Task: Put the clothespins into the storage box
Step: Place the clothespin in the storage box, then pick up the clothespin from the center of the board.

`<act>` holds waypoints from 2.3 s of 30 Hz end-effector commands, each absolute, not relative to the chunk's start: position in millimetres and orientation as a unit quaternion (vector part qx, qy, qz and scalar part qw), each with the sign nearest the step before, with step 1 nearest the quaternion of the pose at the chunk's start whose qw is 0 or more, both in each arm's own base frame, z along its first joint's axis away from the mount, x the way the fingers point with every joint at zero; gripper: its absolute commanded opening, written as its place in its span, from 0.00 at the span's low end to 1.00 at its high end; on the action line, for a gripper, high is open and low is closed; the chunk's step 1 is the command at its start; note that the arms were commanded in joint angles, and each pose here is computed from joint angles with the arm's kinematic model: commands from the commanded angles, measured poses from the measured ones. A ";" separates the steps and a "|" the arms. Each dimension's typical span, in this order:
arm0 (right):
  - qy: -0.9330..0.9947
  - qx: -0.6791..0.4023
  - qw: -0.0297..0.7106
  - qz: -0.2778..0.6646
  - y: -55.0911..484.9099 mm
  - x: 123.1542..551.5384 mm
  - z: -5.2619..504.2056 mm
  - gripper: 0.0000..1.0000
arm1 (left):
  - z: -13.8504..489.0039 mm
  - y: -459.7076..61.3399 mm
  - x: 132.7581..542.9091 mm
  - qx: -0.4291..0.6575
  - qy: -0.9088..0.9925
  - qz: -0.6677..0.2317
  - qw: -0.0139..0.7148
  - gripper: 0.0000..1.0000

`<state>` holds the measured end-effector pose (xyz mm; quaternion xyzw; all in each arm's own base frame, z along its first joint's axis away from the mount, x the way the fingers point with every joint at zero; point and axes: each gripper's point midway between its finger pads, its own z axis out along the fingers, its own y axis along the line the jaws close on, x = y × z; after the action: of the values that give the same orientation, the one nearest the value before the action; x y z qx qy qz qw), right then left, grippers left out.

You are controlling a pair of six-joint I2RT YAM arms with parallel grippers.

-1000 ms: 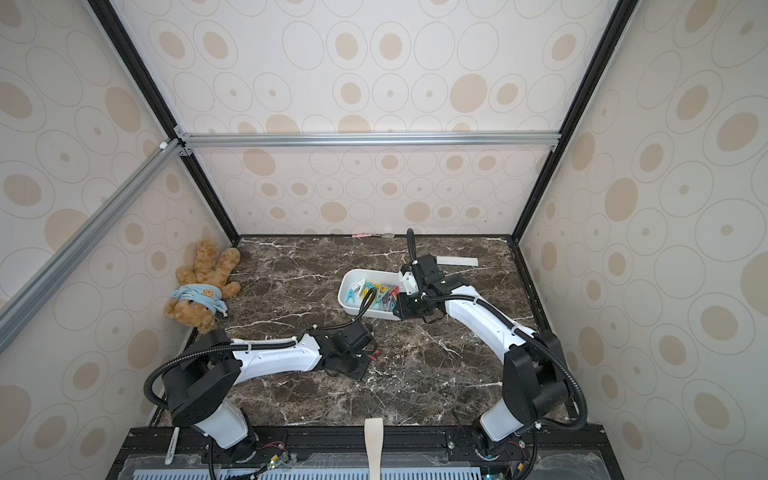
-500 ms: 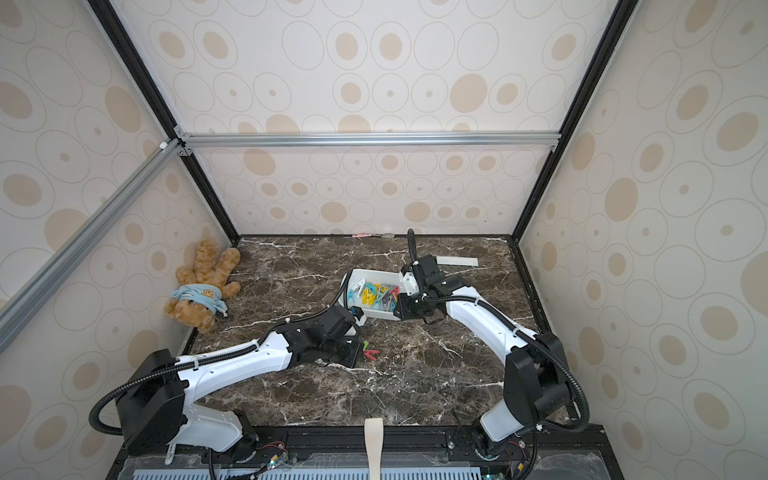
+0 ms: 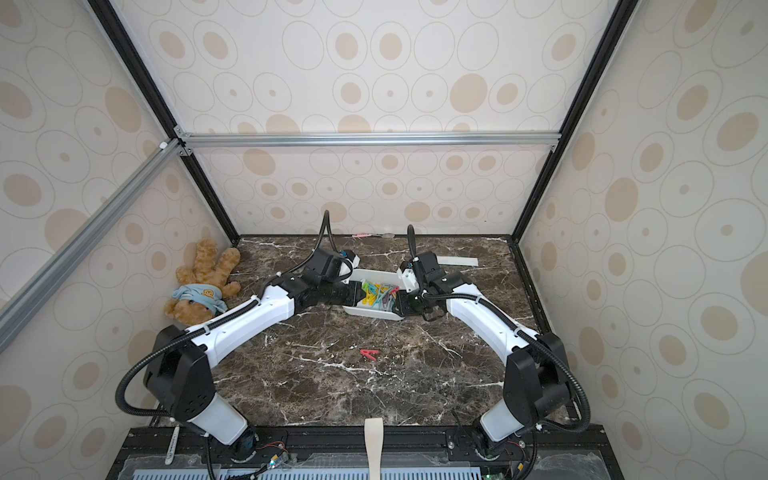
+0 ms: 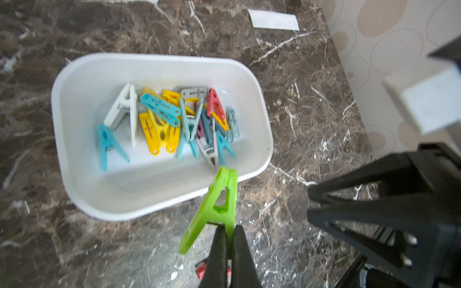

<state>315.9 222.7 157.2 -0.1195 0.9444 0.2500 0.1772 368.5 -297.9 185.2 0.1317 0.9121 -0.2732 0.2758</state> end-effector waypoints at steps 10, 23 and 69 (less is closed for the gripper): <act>0.953 -0.099 0.168 0.233 205.7 296.3 145.1 0.27 | 147.2 -343.9 451.8 0.163 0.916 -0.261 0.258 0.00; 0.952 -0.093 0.171 0.237 206.9 298.4 141.1 0.27 | 120.6 -352.6 437.6 0.179 0.911 -0.287 0.236 0.00; 0.948 -0.195 0.185 0.169 252.4 290.5 133.2 0.34 | 158.1 -201.2 344.6 0.073 0.916 -0.191 0.346 0.47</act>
<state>297.5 250.5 139.6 -0.1751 0.9462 0.1957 0.1888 344.9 -215.9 151.1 0.0952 0.9217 -0.1979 0.3198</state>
